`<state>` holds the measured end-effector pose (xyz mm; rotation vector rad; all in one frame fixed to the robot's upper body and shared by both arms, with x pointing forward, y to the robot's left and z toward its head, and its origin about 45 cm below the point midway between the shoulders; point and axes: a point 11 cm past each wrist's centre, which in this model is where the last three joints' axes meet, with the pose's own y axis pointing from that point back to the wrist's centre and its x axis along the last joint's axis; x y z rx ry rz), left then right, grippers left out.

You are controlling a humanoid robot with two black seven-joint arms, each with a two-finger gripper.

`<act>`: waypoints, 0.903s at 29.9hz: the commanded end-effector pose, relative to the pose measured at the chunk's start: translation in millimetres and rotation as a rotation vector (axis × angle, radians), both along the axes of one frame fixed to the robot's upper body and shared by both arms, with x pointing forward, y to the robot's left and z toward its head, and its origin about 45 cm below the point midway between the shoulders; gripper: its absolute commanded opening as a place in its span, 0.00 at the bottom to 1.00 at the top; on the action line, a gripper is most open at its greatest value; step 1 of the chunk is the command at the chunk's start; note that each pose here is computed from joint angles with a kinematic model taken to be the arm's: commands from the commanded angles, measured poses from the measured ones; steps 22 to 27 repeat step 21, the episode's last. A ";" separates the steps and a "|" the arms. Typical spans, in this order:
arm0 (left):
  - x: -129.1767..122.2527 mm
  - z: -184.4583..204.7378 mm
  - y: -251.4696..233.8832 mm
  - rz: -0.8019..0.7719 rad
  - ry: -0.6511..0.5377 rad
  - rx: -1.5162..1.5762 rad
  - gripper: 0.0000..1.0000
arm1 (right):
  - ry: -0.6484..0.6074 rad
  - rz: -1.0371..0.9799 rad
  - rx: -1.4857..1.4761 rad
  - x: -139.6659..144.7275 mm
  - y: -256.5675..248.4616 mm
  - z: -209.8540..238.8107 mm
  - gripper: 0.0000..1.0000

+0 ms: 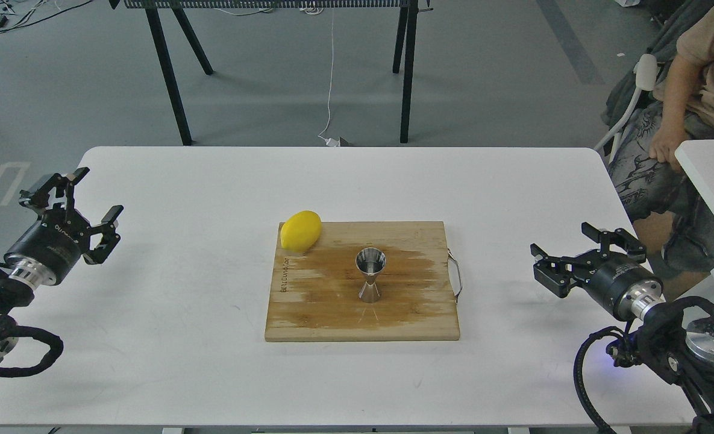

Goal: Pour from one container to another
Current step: 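Open the right gripper and hold it beside the table edge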

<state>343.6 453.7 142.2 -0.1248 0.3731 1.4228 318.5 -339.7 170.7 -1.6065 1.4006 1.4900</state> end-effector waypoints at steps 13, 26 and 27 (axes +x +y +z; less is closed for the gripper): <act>2.5 5.1 -3.2 -0.010 -0.013 -0.009 0.86 | -0.208 -0.088 -0.099 37.7 -69.5 -18.0 0.99; 3.0 4.1 -4.5 -0.008 -0.014 -0.015 0.86 | -0.220 -0.108 -0.063 40.0 -61.8 -19.6 0.99; 3.0 4.1 -4.5 -0.008 -0.014 -0.015 0.86 | -0.220 -0.108 -0.063 40.0 -61.8 -19.6 0.99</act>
